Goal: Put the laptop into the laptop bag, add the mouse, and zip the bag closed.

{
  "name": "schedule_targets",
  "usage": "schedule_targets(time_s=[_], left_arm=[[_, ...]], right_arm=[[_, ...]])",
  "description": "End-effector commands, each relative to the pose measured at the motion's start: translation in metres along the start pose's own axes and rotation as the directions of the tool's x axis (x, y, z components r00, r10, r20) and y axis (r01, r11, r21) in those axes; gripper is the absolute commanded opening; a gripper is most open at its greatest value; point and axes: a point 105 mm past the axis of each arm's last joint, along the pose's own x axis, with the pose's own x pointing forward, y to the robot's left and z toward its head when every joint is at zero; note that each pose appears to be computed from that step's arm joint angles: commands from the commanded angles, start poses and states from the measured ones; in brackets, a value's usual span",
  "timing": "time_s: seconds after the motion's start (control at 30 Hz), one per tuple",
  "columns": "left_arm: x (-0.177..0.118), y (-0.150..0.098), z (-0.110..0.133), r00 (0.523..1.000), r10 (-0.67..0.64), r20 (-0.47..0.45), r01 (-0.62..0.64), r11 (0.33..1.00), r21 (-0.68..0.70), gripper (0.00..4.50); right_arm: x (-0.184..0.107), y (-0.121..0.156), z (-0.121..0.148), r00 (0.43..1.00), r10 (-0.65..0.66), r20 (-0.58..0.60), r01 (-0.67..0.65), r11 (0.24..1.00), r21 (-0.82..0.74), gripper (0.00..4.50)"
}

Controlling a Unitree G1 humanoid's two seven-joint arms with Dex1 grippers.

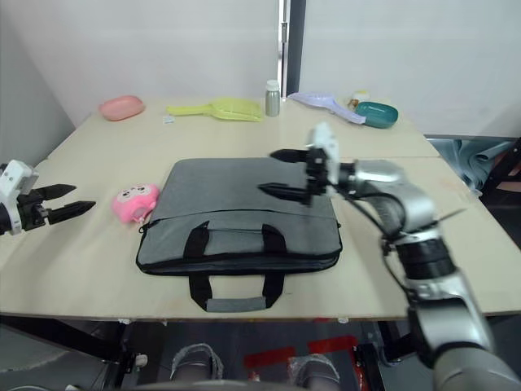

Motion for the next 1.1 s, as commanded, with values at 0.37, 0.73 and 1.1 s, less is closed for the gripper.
schedule_targets(time_s=[0.37,0.73,1.1], left_arm=[[0.019,-0.014,0.028,0.997,-0.064,0.041,0.061,0.996,0.066,4.50],[0.065,-0.019,0.033,0.996,-0.081,-0.019,0.083,0.991,0.109,4.50],[0.081,-0.025,-0.007,0.969,-0.102,-0.226,0.120,0.991,0.066,4.25]], right_arm=[[0.068,0.004,-0.065,0.987,0.088,-0.136,-0.104,0.988,-0.112,0.20],[0.064,0.013,-0.126,0.959,0.083,-0.271,-0.106,0.992,-0.070,0.03],[0.056,0.005,-0.120,0.966,0.034,-0.258,-0.056,0.995,-0.077,0.00]])
